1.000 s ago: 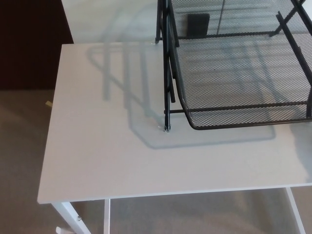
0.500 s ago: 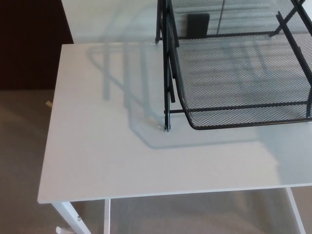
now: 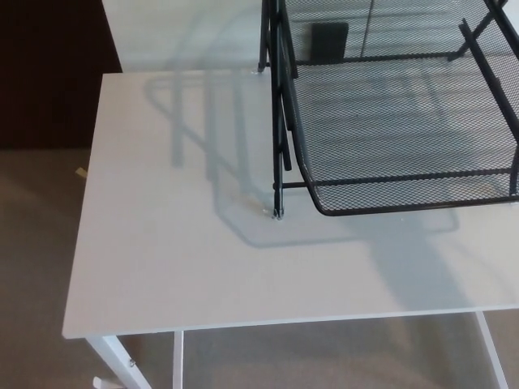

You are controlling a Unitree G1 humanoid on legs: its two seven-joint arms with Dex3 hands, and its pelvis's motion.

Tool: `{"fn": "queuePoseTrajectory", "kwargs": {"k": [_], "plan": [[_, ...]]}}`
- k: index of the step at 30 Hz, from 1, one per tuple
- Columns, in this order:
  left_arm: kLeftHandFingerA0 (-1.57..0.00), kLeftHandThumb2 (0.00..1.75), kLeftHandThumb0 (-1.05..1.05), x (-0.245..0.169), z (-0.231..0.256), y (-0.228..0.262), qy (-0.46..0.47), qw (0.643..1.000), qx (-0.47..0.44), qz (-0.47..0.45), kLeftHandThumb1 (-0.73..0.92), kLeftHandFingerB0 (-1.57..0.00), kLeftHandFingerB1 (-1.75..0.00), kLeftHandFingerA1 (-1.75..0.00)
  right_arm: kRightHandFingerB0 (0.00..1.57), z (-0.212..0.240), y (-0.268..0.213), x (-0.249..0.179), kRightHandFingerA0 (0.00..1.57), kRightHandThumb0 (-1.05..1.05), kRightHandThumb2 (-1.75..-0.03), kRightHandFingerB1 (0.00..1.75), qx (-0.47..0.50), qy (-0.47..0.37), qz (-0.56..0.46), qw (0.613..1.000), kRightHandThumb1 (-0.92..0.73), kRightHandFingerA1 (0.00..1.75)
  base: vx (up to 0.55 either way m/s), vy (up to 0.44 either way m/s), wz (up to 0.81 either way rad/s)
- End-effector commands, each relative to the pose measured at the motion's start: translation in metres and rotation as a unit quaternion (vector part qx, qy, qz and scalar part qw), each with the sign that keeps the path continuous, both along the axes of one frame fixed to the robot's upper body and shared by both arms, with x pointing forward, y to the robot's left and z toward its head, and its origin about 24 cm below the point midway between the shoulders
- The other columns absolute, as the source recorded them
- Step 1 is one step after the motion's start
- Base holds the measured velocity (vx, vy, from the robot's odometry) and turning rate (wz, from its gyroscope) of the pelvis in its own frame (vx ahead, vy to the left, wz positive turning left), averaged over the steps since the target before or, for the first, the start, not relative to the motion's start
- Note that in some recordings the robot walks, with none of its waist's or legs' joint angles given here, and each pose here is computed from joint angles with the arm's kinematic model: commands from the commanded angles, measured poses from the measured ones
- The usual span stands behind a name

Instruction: The robot walks towards a desk on which a file tray is kept in the middle and a toilet paper roll is kept on its right. The robot uses its right hand to hook on finger in the gap of the roll and grabs it, lifts it and places it on the tray.

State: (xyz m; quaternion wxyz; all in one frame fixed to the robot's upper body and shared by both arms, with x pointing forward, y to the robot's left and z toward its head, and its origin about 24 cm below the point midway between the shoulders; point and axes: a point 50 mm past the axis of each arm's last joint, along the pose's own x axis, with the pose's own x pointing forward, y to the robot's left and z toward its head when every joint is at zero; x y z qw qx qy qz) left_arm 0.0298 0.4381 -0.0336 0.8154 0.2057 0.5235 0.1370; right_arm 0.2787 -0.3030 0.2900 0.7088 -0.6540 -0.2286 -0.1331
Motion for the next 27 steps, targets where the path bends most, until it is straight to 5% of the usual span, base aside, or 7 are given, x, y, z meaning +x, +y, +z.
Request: {"fn": "queuePoseTrajectory", "kwargs": {"k": [1,2,3,8,23,27], "plan": [[-0.24,1.08,-0.69,0.002,0.005,0.004,-0.018,1.000,0.009,0.001,0.86,-0.13,-0.46,-0.53,0.95,-0.018,0.044,0.021,0.88,-0.23,-0.64,0.61,0.026,0.155,0.096,0.983,-0.65,1.55,0.00,0.000,0.00],[-0.24,1.08,-0.69,0.003,0.005,0.004,-0.020,1.000,0.008,0.005,0.85,-0.13,-0.46,-0.53,0.96,-0.021,0.049,0.024,0.90,-0.21,-0.66,0.66,0.024,0.174,0.102,0.979,-0.67,1.53,0.00,0.000,0.00],[-0.24,1.08,-0.69,0.004,0.006,0.004,-0.023,1.000,0.009,-0.001,0.86,-0.13,-0.46,-0.54,0.95,-0.031,0.056,0.030,0.97,-0.19,-0.65,0.64,0.027,0.218,0.114,0.969,-0.71,1.31,0.00,0.000,0.00],[-0.24,1.08,-0.69,0.004,0.004,0.003,-0.026,1.000,0.009,0.005,0.85,-0.13,-0.46,-0.54,0.94,-0.054,0.069,0.042,0.98,-0.21,-0.62,0.61,0.001,0.293,0.117,0.949,-0.71,1.21,0.00,0.000,0.00],[-0.22,1.07,-0.68,0.003,0.006,0.003,-0.023,1.000,0.002,-0.001,0.86,-0.12,-0.45,-0.53,0.94,-0.097,0.089,0.058,0.97,-0.20,-0.70,0.65,-0.044,0.369,0.109,0.922,-0.69,1.37,0.00,0.000,0.00],[-0.24,1.07,-0.69,0.003,0.003,0.003,-0.023,1.000,0.004,0.011,0.85,-0.13,-0.46,-0.53,0.95,-0.109,0.096,0.058,0.98,-0.21,-0.73,0.67,-0.098,0.383,0.110,0.912,-0.67,1.30,0.00,0.000,0.00]]}}
